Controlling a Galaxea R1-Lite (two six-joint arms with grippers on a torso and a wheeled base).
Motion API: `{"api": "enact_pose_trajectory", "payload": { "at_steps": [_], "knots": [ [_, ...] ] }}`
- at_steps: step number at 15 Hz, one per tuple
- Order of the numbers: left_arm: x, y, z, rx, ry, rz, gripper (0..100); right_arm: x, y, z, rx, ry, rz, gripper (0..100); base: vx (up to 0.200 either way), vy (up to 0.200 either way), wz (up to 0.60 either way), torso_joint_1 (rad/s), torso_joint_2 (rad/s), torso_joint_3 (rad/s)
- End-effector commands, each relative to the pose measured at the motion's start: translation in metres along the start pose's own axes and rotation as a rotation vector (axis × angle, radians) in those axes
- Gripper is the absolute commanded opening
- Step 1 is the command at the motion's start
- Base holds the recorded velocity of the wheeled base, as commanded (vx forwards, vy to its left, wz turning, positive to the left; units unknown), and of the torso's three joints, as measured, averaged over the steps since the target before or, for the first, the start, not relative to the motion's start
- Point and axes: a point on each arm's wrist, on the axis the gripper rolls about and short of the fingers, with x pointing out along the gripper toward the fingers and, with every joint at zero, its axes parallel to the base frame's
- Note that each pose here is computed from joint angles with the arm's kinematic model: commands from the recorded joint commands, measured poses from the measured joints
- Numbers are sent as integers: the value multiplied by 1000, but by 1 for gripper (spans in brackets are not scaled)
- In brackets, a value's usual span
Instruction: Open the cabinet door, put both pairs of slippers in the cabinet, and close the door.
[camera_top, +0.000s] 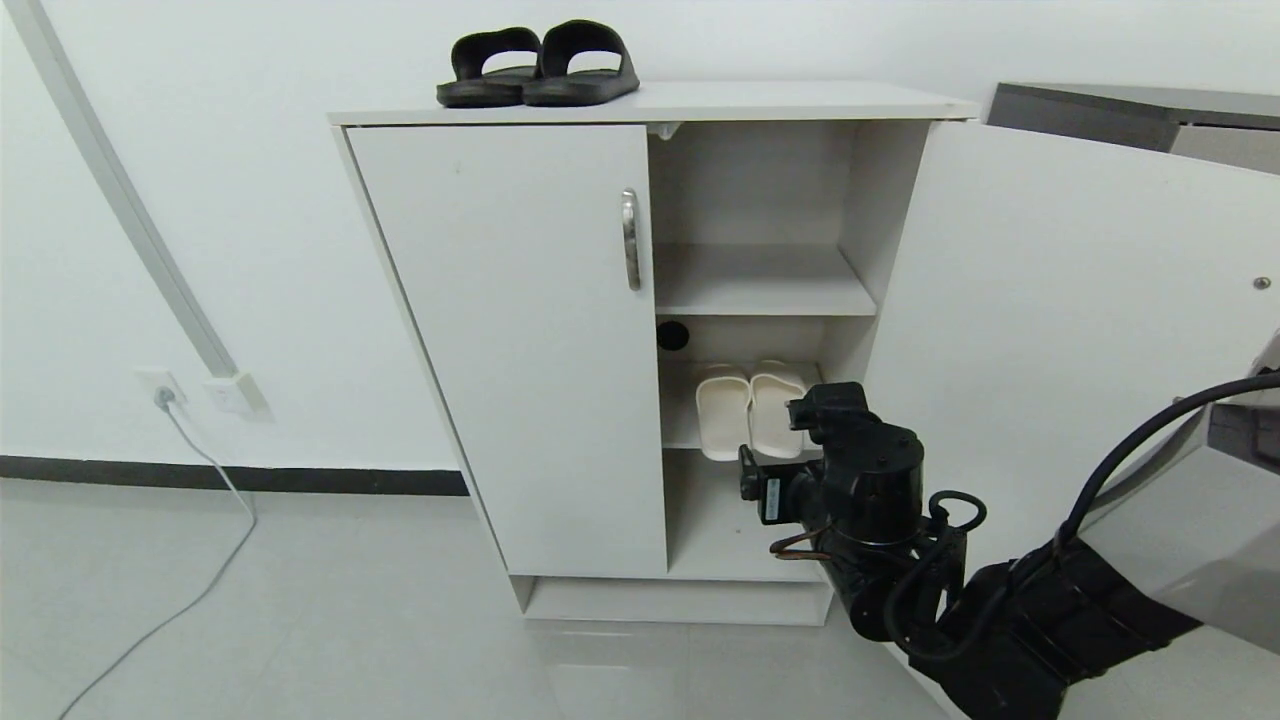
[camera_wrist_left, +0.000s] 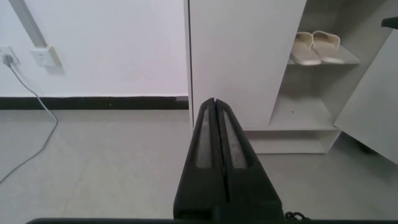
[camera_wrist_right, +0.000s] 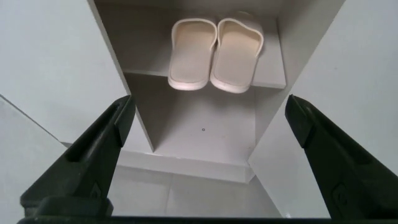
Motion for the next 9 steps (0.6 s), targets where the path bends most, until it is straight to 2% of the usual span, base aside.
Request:
{"api": "enact_pose_trajectory", "payload": {
  "at_steps": [1,9],
  "knots": [
    [0,0,0,1,0,-2,0,1,-1,-3,-4,6,-4,100,0,200,0,-2,2,7],
    [0,0,0,-1,0,-2,0,0,-7,-7,-18,17,-10,100,0,200,0,4,2,3]
  ]
}}
